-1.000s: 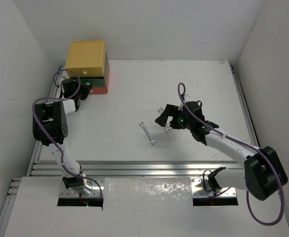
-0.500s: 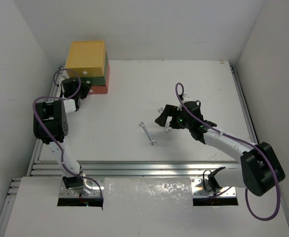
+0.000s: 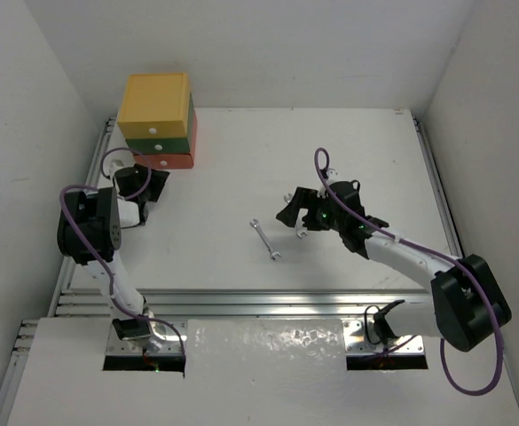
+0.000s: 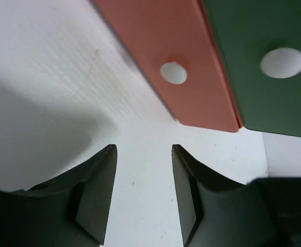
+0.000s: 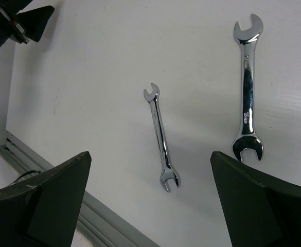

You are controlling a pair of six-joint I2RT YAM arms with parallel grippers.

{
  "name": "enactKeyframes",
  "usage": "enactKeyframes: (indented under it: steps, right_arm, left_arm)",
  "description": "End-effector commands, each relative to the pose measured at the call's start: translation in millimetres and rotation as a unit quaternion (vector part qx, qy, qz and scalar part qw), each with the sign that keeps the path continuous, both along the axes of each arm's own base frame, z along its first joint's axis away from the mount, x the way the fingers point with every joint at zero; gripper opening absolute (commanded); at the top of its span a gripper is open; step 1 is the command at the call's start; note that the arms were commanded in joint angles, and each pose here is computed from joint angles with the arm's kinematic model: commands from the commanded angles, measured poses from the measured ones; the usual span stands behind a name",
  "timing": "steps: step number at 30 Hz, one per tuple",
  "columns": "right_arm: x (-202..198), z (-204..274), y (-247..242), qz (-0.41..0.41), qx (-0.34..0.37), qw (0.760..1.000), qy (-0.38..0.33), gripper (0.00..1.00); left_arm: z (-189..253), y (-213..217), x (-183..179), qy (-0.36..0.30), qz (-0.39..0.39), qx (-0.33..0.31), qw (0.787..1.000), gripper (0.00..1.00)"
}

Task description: Sort the tools into containers

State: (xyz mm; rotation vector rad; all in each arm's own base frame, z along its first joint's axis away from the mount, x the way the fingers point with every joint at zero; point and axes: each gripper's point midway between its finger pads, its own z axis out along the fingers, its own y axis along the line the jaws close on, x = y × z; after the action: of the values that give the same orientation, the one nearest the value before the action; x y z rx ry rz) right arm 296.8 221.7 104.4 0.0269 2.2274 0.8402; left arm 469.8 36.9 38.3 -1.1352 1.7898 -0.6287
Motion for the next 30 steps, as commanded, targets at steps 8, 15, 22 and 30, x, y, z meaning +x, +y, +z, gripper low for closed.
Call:
enactKeyframes:
  steps: [8,15,22,30]
  right_arm:
    - [8.2,3.7,4.2,0.011,0.007,1.000,-0.024,0.99]
    - [9.4,3.9,7.0,0.017,0.010,0.999,-0.026,0.99]
    - [9.5,2.0,7.6,0.021,0.011,0.999,-0.025,0.99]
    - [10.7,3.5,8.5,0.024,0.014,0.999,-0.026,0.99]
  left_arm:
    - [41.7,5.7,46.9,-0.160,-0.020,0.020,0.987,0.44]
    - [38.9,14.8,56.7,-0.146,-0.003,0.023,0.989,0.44]
    - [29.3,21.7,71.6,-0.135,-0.008,0.012,0.991,0.43]
    - [21.0,28.5,76.3,-0.113,-0.006,0.009,0.994,0.38]
